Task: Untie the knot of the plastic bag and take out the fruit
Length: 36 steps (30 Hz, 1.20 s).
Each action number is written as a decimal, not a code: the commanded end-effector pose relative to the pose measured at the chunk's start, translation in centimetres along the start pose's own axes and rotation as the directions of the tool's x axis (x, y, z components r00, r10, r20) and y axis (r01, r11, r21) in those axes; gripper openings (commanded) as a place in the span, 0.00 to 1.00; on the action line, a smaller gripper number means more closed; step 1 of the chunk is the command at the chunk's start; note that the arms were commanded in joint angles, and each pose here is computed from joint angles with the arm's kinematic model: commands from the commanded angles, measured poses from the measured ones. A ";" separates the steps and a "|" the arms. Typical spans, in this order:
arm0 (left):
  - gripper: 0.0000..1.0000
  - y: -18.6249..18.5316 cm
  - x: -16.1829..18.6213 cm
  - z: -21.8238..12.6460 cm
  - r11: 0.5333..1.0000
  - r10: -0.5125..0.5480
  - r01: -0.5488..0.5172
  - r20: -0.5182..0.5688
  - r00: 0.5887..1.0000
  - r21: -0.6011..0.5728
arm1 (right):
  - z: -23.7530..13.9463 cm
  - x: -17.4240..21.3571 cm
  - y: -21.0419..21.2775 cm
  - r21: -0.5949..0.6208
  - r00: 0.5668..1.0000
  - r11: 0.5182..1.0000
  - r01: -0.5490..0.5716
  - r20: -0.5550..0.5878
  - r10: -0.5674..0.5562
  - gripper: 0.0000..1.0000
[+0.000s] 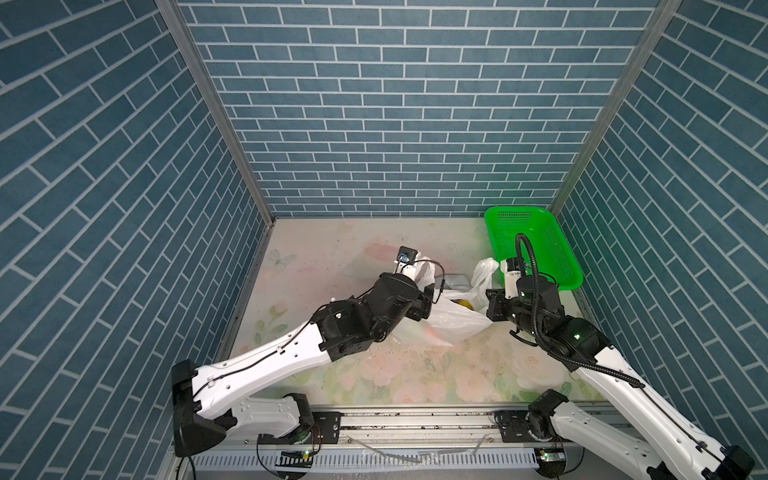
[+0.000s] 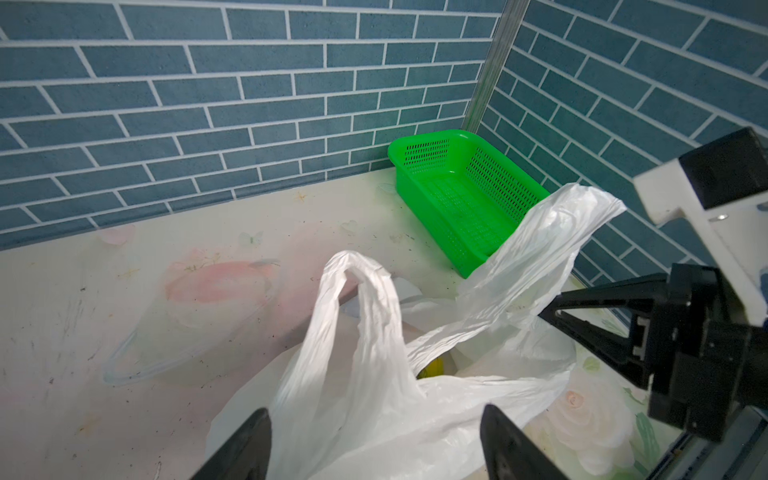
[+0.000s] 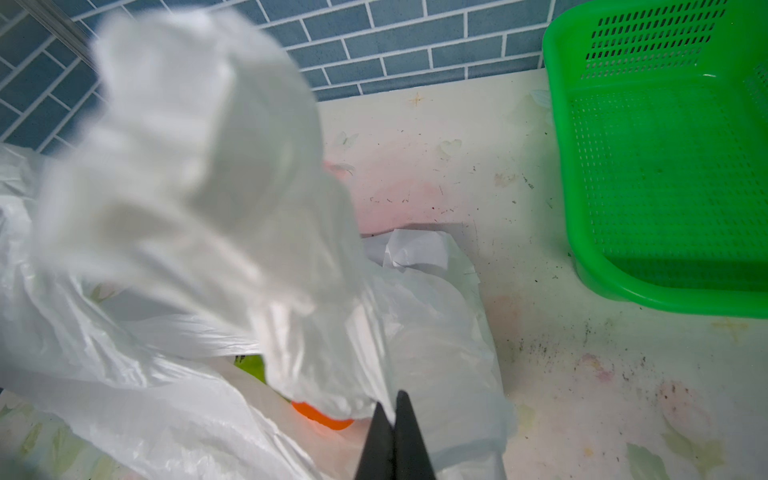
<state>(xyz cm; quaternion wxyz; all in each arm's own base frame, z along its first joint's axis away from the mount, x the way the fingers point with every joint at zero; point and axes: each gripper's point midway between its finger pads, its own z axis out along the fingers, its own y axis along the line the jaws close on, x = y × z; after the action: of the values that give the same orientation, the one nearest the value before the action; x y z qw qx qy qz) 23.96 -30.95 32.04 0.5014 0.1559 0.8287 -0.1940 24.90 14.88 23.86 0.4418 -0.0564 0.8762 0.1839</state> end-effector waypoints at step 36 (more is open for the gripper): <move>0.00 3.8 5.4 0.2 0.946 -0.161 0.154 -0.004 0.987 -0.284 | -3.3 5.0 -0.7 -0.065 0.994 0.998 -0.014 -0.110 0.007 0.00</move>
<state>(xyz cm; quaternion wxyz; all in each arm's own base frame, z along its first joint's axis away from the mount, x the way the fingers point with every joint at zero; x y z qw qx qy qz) 24.30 -25.90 25.88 0.4770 0.0115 0.8773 -0.0521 20.64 13.58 24.74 0.4396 -0.0747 0.8667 0.2238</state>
